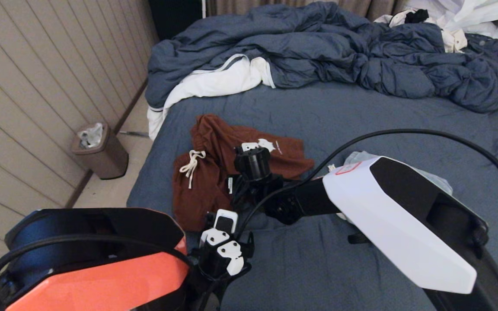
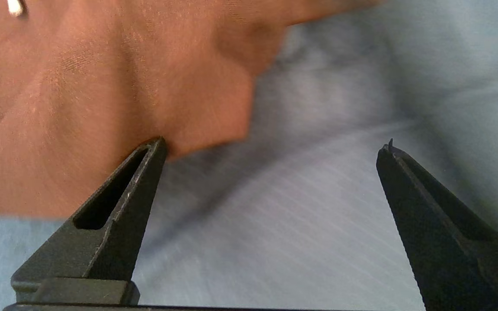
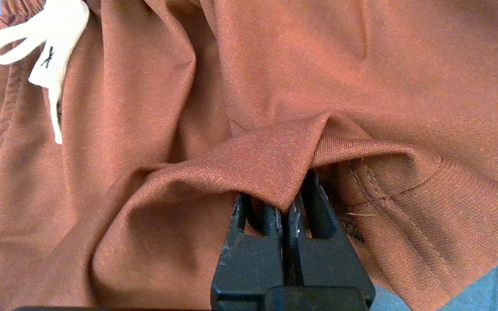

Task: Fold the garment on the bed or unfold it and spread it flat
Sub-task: Unford the brown shorts

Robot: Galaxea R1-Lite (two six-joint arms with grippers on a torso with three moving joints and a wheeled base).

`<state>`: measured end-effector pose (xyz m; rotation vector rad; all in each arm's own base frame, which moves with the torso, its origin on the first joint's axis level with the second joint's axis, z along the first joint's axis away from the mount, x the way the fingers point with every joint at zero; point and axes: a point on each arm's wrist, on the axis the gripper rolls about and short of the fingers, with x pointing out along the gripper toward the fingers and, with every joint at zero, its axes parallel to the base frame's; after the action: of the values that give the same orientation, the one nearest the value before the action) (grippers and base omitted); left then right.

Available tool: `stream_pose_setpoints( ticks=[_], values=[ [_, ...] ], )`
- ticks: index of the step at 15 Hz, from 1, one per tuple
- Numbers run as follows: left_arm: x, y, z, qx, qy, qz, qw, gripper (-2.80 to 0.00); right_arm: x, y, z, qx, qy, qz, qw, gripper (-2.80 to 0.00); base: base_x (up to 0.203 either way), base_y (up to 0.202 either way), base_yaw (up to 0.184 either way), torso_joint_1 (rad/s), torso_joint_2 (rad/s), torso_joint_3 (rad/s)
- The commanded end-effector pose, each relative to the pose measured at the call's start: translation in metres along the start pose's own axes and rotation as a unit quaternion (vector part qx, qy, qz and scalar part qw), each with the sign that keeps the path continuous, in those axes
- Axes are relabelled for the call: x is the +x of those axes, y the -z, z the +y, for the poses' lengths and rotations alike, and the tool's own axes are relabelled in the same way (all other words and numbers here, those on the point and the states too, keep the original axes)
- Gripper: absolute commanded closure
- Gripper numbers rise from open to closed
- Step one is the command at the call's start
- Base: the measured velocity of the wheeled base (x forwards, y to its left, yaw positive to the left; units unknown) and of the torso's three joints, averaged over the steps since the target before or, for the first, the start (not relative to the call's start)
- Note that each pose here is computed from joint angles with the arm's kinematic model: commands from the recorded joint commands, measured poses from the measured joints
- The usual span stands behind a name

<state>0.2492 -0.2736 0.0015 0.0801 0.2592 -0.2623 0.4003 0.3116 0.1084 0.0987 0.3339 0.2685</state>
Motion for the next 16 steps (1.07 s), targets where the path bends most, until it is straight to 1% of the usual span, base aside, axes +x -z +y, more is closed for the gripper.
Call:
stream_pose_setpoints(
  ticks=[1, 3, 4, 6, 9, 10, 11, 14, 16],
  values=[
    [0.024, 0.005, 0.012, -0.010, -0.029, -0.003, 0.9995, -2.80, -0.001, -0.002, 0.000, 0.002, 0.000, -0.003, 1.000, 0.00, 0.000, 0.000, 0.000, 0.000, 0.00, 0.000],
    [0.041, -0.004, 0.026, -0.021, -0.053, -0.012, 0.9983, -2.80, -0.002, -0.001, 0.001, 0.001, 0.000, -0.002, 1.000, 0.00, 0.000, 0.000, 0.000, 0.000, 0.00, 0.000],
    [0.048, -0.004, 0.030, -0.024, -0.061, -0.013, 0.9978, -2.80, -0.002, -0.001, 0.001, 0.001, 0.000, -0.002, 1.000, 0.00, 0.000, 0.000, 0.000, 0.000, 0.00, 0.000],
    [0.055, -0.013, 0.037, -0.035, -0.072, -0.026, 0.9964, -2.80, -0.002, -0.001, 0.001, 0.001, -0.001, -0.001, 1.000, 0.00, 0.000, 0.000, 0.000, 0.000, 0.00, 0.000],
    [0.057, -0.022, 0.035, -0.039, -0.074, -0.036, 0.9958, -2.80, -0.002, 0.000, 0.001, 0.000, 0.000, 0.000, 1.000, 0.00, 0.000, 0.000, 0.000, 0.000, 0.00, 0.000],
    [0.058, -0.021, 0.035, -0.038, -0.074, -0.033, 0.9960, -1.81, -0.002, 0.000, 0.001, 0.000, -0.001, 0.000, 1.000, 0.00, 0.000, 0.000, 0.000, 0.000, 0.00, 0.000],
    [0.058, -0.022, 0.035, -0.038, -0.075, -0.034, 0.9959, 0.00, -0.002, 0.000, 0.001, 0.000, -0.001, 0.000, 1.000, 0.00, 0.000, 0.000, 0.000, 0.000, 0.00, 0.000],
    [0.056, -0.024, 0.035, -0.039, -0.075, -0.036, 0.9958, 0.00, -0.002, -0.001, 0.001, 0.000, -0.001, 0.000, 1.000, 0.00, 0.000, 0.000, 0.000, 0.000, 0.00, 0.000],
    [0.046, -0.028, 0.035, -0.039, -0.069, -0.036, 0.9962, 0.00, -0.003, -0.002, 0.000, 0.001, 0.000, -0.001, 1.000, 0.00, 0.000, 0.000, 0.000, 0.000, 0.00, 0.000]
  ],
)
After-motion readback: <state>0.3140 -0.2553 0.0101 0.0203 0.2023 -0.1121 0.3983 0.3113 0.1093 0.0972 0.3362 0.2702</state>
